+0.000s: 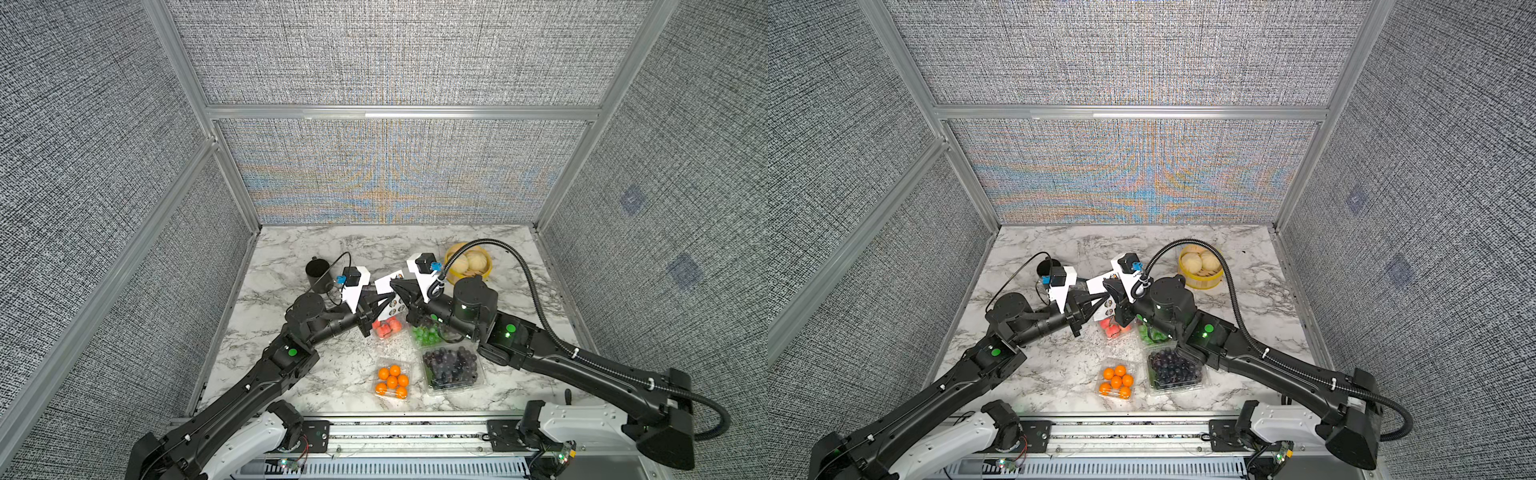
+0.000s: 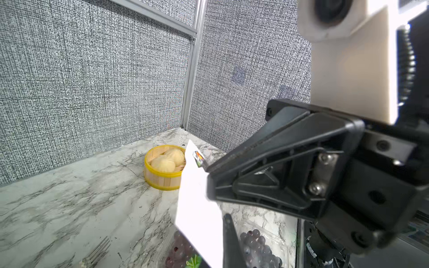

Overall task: Label fruit boxes
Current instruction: Tear off the label from the label sticker.

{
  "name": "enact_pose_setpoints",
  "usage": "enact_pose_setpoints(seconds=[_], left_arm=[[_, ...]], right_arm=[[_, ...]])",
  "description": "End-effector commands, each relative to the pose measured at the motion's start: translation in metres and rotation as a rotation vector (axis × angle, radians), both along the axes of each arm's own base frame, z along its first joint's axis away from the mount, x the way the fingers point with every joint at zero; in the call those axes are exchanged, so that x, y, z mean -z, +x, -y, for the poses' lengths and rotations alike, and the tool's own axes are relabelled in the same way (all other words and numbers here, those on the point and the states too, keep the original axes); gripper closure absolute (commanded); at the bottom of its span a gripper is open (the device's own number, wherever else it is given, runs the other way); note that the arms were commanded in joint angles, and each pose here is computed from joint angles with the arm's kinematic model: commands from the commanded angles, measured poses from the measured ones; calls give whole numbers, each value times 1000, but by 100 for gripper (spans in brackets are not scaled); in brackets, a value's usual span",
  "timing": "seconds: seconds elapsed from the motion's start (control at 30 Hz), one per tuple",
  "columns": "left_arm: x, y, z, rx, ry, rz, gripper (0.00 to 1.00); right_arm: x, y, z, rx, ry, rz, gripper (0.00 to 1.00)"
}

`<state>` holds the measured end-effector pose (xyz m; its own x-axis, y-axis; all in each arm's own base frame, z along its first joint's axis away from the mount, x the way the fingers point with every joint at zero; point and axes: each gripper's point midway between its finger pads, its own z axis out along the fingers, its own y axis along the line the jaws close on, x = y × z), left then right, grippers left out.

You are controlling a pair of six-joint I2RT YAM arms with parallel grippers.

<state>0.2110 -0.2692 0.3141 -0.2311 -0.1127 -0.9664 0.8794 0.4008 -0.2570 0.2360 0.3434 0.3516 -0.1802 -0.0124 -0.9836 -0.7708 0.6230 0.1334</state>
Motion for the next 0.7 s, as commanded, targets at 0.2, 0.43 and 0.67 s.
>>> enact_pose_setpoints(seconds=[0.2,0.43,0.67], left_arm=[[-1,3,-2,-24,1,6,100],[2,6,-4,-46,9,-4,100],[7,13,-9,-94,24,-24,100]], right_arm=[[-3,6,20,89,9,25,100],[7,3,31,111,-13,26,100],[12,2,48,156,-48,37,100]])
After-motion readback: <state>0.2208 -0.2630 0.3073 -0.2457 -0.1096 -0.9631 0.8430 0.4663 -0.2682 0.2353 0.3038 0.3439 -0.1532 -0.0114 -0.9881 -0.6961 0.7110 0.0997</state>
